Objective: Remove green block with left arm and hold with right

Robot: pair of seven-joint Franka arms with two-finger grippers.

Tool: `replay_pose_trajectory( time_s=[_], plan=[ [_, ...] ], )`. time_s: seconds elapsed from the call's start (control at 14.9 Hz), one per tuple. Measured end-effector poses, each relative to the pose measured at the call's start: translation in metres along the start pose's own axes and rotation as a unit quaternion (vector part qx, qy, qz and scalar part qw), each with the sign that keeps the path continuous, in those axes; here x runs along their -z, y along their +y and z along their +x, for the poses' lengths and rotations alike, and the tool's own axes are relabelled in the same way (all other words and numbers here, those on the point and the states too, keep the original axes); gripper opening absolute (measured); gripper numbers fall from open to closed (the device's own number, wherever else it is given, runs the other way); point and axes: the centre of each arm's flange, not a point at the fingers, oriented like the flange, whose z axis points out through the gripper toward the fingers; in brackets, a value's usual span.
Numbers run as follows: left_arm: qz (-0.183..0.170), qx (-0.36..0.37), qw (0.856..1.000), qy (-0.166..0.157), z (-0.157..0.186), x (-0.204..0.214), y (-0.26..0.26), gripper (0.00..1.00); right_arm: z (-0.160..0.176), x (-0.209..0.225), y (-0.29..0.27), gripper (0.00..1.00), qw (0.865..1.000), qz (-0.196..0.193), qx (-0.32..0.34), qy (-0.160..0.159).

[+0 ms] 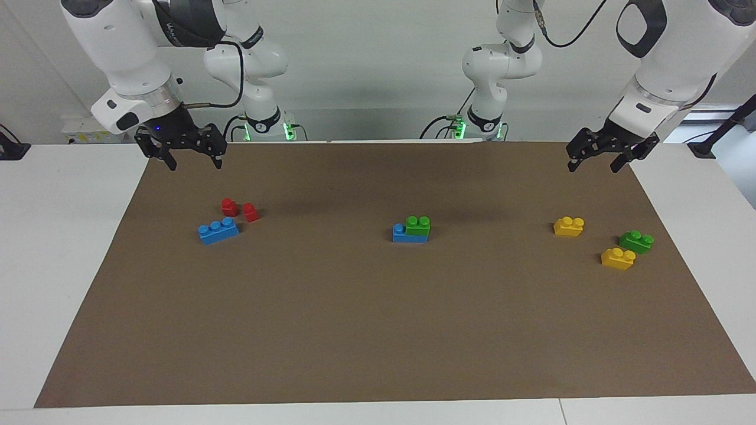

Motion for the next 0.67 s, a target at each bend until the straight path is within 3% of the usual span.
replay_pose_trajectory(
  time_s=[0.67],
  plan=[
    [0.0, 0.0, 1.0, 0.0, 0.0001, 0.0, 0.0, 1.0, 0.002, 0.0013, 0.0019, 1.0, 1.0, 0.0, -0.013, 0.01]
  ],
)
